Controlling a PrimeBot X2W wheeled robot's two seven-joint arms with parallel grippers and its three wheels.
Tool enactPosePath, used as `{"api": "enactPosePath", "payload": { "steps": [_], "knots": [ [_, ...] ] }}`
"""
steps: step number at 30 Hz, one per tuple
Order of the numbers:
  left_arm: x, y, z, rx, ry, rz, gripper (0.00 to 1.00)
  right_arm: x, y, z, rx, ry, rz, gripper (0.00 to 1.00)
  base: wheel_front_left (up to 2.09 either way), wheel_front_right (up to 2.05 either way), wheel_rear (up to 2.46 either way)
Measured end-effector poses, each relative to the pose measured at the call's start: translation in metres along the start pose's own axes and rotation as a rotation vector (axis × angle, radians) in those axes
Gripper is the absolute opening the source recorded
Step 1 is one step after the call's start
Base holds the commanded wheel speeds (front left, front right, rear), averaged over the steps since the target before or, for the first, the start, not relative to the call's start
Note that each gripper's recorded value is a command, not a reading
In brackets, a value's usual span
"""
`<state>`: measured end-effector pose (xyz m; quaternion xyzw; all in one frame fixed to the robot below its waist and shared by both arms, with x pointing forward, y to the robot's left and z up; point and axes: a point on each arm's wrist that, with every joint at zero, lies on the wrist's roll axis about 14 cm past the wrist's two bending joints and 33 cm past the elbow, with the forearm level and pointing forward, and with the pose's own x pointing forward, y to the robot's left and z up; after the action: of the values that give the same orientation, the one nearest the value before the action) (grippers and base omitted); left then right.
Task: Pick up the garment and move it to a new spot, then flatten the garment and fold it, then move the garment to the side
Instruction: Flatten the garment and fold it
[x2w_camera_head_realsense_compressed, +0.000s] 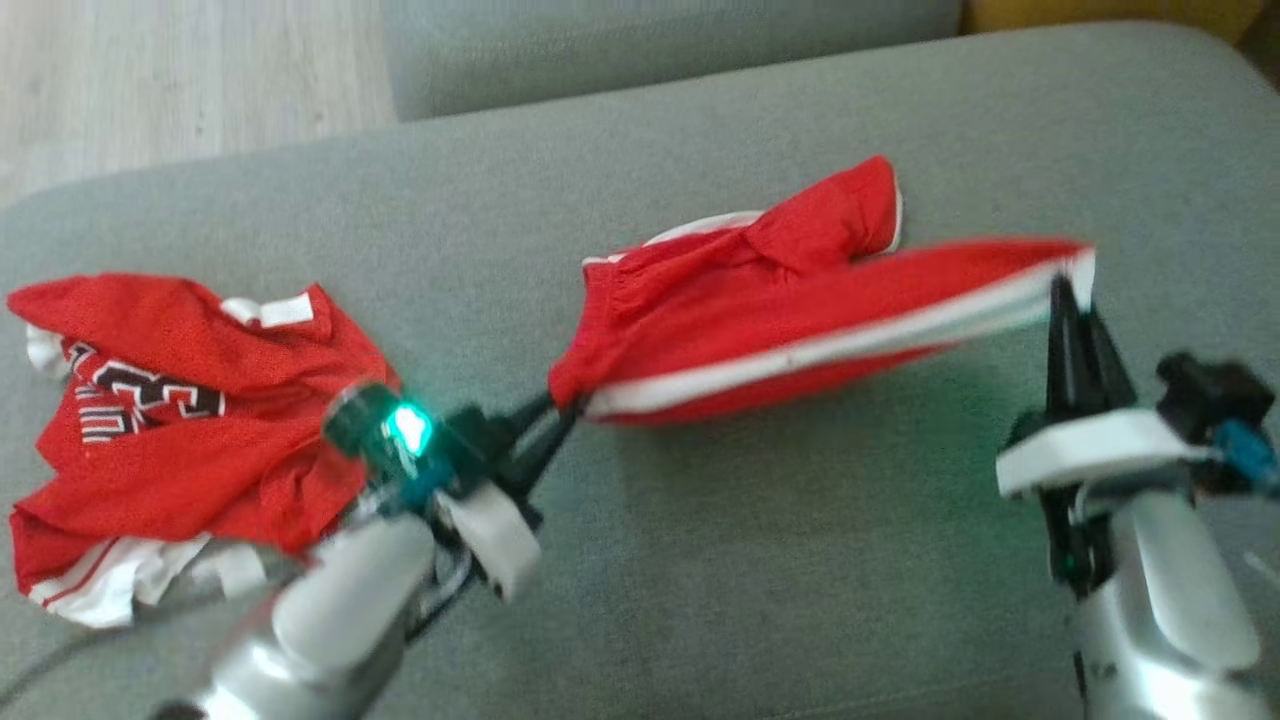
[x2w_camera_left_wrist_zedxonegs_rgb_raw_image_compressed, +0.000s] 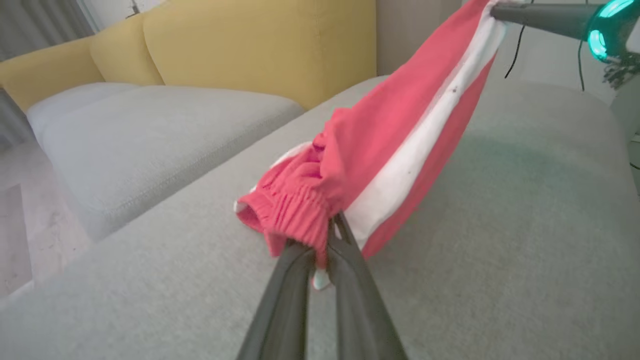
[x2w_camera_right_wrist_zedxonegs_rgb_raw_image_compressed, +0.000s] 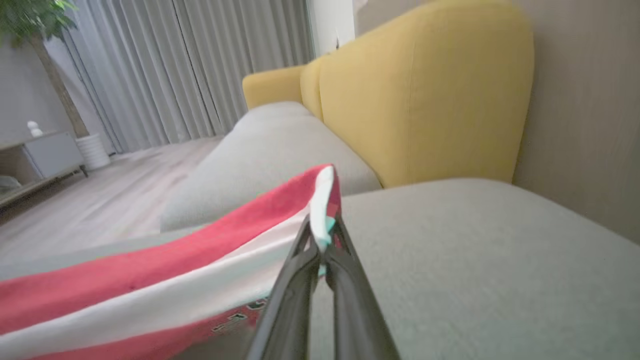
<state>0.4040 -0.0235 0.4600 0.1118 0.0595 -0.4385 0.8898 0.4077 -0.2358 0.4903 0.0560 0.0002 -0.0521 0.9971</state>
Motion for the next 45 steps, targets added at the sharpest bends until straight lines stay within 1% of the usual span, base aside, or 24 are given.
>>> {"api": "enactPosePath", "payload": {
  "steps": [4, 7, 9, 13, 16, 21, 24, 27, 29, 31, 33, 35, 39, 40, 42, 45],
  "knots": [
    [0.004, 0.023, 0.052, 0.071, -0.065, 0.010, 0.00, 0.012, 0.015, 0.056, -0.008, -0.155, 0.048, 0.00, 0.00, 0.00, 0.00],
    [0.004, 0.043, 0.096, 0.101, -0.117, 0.032, 0.00, 0.018, 0.025, 0.090, -0.013, -0.225, 0.077, 0.00, 0.00, 0.00, 0.00],
    [0.002, 0.051, 0.118, 0.132, -0.125, 0.034, 0.00, 0.021, 0.030, 0.111, -0.010, -0.264, 0.093, 0.00, 0.00, 0.00, 0.00],
    [-0.003, 0.057, 0.156, 0.109, -0.164, 0.031, 0.00, 0.025, 0.034, 0.154, -0.023, -0.352, 0.116, 0.00, 0.00, 0.00, 0.00],
    [-0.009, 0.060, 0.173, 0.088, -0.182, 0.027, 0.00, 0.026, 0.038, 0.172, -0.046, -0.381, 0.134, 0.00, 0.00, 0.00, 0.00],
    [-0.021, 0.061, 0.172, 0.025, -0.158, 0.019, 0.00, 0.023, 0.042, 0.174, -0.043, -0.362, 0.155, 0.00, 0.00, 0.00, 0.00],
    [-0.024, 0.059, 0.158, -0.042, -0.114, 0.002, 0.00, 0.023, 0.042, 0.163, -0.057, -0.320, 0.160, 0.00, 0.00, 0.00, 0.00],
    [-0.026, 0.063, 0.135, -0.087, -0.058, 0.006, 0.00, 0.027, 0.043, 0.146, -0.085, -0.257, 0.173, 0.00, 0.00, 0.00, 0.00],
    [-0.023, 0.070, 0.129, -0.112, -0.046, 0.019, 0.00, 0.034, 0.047, 0.139, -0.104, -0.231, 0.189, 0.00, 0.00, 0.00, 0.00],
    [-0.017, 0.078, 0.125, -0.148, -0.035, 0.026, 0.00, 0.044, 0.054, 0.131, -0.160, -0.196, 0.220, 0.00, 0.00, 0.00, 0.00],
    [-0.007, 0.088, 0.123, -0.159, -0.021, 0.029, 0.00, 0.061, 0.056, 0.131, -0.216, -0.183, 0.235, 0.00, 0.00, 0.00, 0.00],
    [0.005, 0.105, 0.125, -0.158, -0.013, 0.046, 0.00, 0.083, 0.063, 0.139, -0.249, -0.192, 0.253, 0.00, 0.00, 0.00, 0.00],
    [0.034, 0.156, 0.133, -0.149, -0.029, 0.134, 0.00, 0.130, 0.080, 0.153, -0.273, -0.211, 0.285, 0.00, 0.00, 0.00, 0.00],
    [0.034, 0.156, 0.133, -0.149, -0.029, 0.134, 0.00, 0.130, 0.080, 0.153, -0.273, -0.211, 0.285, 0.00, 0.00, 0.00, 0.00],
    [0.049, 0.182, 0.140, -0.147, -0.066, 0.186, 0.00, 0.151, 0.081, 0.157, -0.280, -0.227, 0.279, 0.00, 0.00, 0.00, 0.00],
    [0.071, 0.207, 0.160, -0.133, -0.155, 0.233, 0.00, 0.178, 0.074, 0.166, -0.284, -0.272, 0.242, 0.00, 0.00, 0.00, 0.00]
  ]
}}
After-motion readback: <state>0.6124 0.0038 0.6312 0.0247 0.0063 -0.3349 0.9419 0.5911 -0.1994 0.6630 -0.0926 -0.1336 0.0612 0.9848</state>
